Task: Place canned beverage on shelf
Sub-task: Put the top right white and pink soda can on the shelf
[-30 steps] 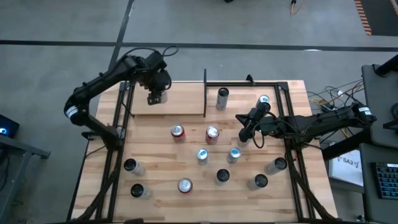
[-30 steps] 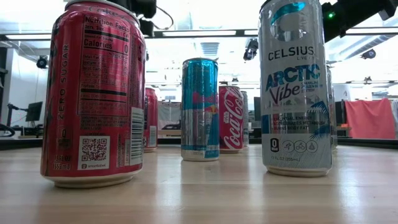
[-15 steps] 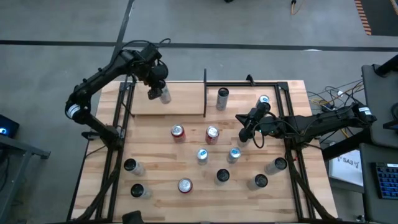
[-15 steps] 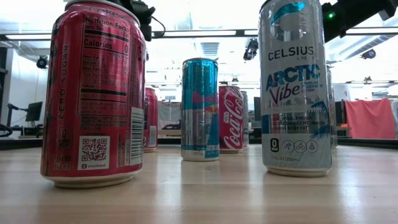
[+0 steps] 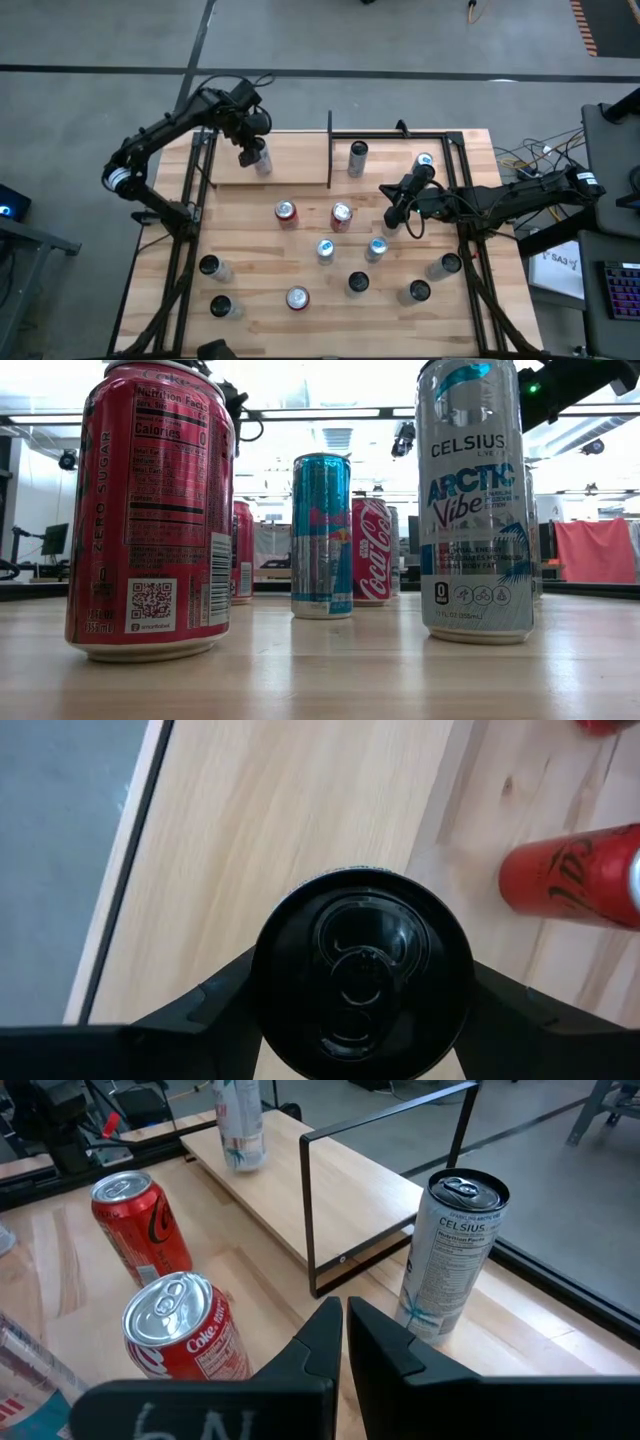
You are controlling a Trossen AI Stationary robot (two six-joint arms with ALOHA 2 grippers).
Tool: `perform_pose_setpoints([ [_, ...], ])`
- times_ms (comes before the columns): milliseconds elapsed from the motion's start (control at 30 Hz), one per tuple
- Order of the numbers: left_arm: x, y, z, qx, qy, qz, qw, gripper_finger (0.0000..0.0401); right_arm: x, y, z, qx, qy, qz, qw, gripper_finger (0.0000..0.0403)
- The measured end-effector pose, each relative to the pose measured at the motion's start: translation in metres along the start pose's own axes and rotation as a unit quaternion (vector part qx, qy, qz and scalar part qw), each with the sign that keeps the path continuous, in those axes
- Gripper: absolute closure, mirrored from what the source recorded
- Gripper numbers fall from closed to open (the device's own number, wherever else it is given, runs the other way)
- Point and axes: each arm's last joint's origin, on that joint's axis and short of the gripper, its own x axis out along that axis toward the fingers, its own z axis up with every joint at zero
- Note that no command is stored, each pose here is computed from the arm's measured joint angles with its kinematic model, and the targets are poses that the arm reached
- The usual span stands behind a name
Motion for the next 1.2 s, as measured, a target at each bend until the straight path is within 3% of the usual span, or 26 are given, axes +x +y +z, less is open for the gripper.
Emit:
perform_pose_setpoints([
  [533,0.009,0.002,-0.003,0.001,0.003,0.024,1.000,0.0161,0.000,0.000,0.000,0.002,0.000,0.000,1.000,0.0390],
  [900,0.010,0.001,-0.004,0.000,0.009,0.023,1.000,0.0084,0.000,0.000,0.000,0.002,0.000,0.000,1.000,0.0390],
  [1200,-0.004,-0.002,-0.006,-0.018,0.009,0.022,1.000,0.0075,0.000,0.000,0.000,0.009,0.000,0.001,1.000,0.0390],
])
